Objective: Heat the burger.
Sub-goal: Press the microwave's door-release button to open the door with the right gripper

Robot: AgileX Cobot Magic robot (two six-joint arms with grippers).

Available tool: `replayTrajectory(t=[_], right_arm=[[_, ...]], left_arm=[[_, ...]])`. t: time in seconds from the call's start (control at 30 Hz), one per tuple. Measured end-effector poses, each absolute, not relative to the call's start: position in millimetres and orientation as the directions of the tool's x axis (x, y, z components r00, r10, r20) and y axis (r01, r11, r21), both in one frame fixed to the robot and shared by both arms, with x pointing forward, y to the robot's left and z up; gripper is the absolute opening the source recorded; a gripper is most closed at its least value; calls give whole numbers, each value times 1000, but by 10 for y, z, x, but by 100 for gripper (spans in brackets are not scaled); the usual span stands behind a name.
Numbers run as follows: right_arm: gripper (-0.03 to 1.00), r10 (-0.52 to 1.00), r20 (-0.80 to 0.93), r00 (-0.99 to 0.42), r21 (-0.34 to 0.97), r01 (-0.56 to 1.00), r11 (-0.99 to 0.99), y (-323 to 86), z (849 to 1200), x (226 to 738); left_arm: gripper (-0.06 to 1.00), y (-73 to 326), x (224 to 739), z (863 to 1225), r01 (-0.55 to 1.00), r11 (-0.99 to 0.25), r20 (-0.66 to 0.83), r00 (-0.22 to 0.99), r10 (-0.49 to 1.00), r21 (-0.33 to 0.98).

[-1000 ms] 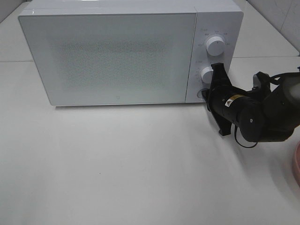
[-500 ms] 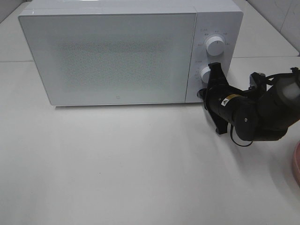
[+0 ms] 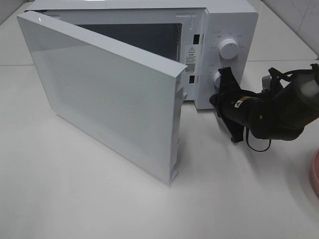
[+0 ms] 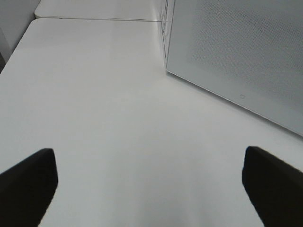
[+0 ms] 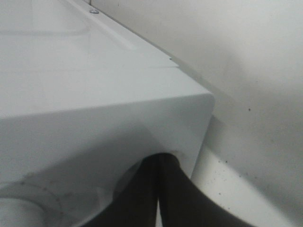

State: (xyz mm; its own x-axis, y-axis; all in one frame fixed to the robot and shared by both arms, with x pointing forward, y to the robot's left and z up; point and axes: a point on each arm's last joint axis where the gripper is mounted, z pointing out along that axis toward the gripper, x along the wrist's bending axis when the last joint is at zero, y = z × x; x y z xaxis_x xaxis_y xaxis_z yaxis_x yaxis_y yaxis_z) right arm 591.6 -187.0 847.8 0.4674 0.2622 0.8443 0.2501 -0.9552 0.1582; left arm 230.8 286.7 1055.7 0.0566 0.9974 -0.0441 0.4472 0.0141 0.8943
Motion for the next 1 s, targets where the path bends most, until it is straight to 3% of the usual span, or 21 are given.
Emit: replayTrajectory(t=[0.5, 1.0], right_arm=[[0, 273, 861, 430, 171, 262, -950, -1902, 8543, 5863], [0, 199, 876, 440, 74, 286, -955, -1891, 8616, 5717]], left_arm=[[98, 2867, 2308, 10557, 447, 14, -44, 57, 997, 894], [98, 2867, 2308, 10557, 447, 14, -44, 57, 997, 894]])
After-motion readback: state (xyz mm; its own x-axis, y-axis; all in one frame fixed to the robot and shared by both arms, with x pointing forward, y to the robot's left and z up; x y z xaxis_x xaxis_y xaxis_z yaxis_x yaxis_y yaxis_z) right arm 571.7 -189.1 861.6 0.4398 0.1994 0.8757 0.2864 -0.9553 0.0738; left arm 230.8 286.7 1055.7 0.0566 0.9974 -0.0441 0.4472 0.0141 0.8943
